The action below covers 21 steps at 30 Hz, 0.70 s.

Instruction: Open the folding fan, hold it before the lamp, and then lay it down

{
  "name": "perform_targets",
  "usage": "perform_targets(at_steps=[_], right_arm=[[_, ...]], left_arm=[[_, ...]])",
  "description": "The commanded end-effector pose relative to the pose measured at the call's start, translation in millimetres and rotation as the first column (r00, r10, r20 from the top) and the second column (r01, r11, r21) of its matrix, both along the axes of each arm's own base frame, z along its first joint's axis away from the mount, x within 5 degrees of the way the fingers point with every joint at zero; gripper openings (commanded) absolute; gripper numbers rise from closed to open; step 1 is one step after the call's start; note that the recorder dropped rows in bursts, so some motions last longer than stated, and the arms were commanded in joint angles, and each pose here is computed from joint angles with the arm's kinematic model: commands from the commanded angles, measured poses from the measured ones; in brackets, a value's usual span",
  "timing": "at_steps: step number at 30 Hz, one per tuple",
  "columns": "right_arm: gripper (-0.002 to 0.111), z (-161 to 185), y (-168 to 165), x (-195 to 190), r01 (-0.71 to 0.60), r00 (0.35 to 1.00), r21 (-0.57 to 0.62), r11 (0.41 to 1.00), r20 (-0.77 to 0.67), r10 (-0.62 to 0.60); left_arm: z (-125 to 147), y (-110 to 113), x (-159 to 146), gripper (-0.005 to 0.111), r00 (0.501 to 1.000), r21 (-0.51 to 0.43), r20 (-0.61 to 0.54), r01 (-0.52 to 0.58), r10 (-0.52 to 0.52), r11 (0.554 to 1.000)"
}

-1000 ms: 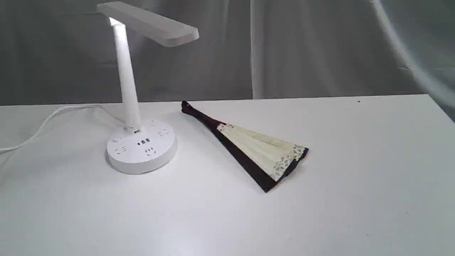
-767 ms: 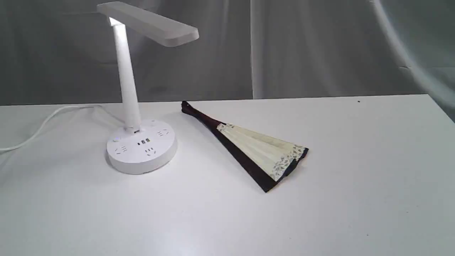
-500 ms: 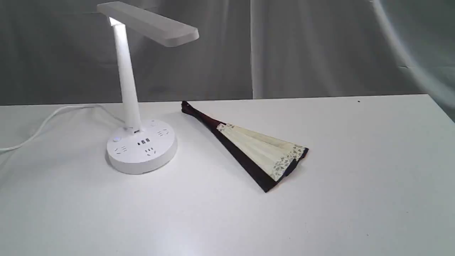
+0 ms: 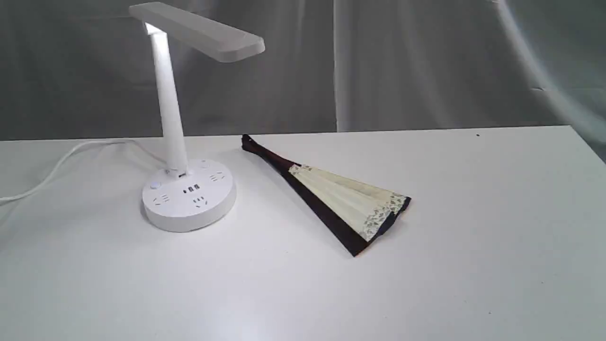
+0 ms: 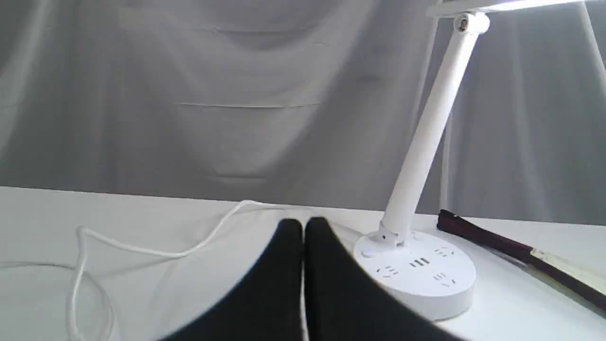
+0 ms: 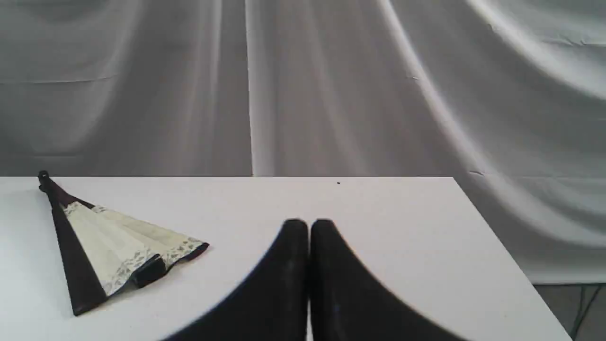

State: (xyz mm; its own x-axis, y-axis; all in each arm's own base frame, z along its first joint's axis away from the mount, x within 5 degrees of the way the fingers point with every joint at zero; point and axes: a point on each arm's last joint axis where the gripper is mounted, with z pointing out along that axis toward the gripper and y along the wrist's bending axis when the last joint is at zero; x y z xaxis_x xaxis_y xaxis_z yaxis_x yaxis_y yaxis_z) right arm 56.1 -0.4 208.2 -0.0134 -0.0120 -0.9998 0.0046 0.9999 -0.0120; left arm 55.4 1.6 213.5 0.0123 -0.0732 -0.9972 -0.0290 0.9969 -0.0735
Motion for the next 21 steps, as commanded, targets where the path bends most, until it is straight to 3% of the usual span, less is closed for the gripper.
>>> perform_targets(at_steps=[1, 7, 15, 21], right_arm=[[0.000, 19.2, 0.2, -3.3, -0.002, 0.997, 0.009, 1.000, 0.074, 0.002], [0.000, 47.5, 0.1, -10.2, -0.003, 0.988, 0.009, 1.000, 0.152, 0.001], [0.000, 68.8, 0.0, -17.9, -0.002, 0.984, 0.014, 1.000, 0.178, 0.000], [0.000, 70.9, 0.0, -19.7, -0.007, 0.989, 0.054, 0.999, 0.146, -0.001]], left_arm=[[19.8, -0.3, -4.8, 0.000, 1.000, -0.023, 0.021, 0.002, -0.002, 1.000], [51.2, -0.8, -15.0, 0.000, 0.999, -0.023, 0.049, 0.004, -0.003, 1.000], [83.6, -2.0, -37.2, 0.000, 0.999, -0.106, -0.047, 0.005, -0.010, 0.994], [101.2, -2.0, -44.0, 0.000, 0.999, -0.094, 0.039, 0.011, -0.007, 0.995]])
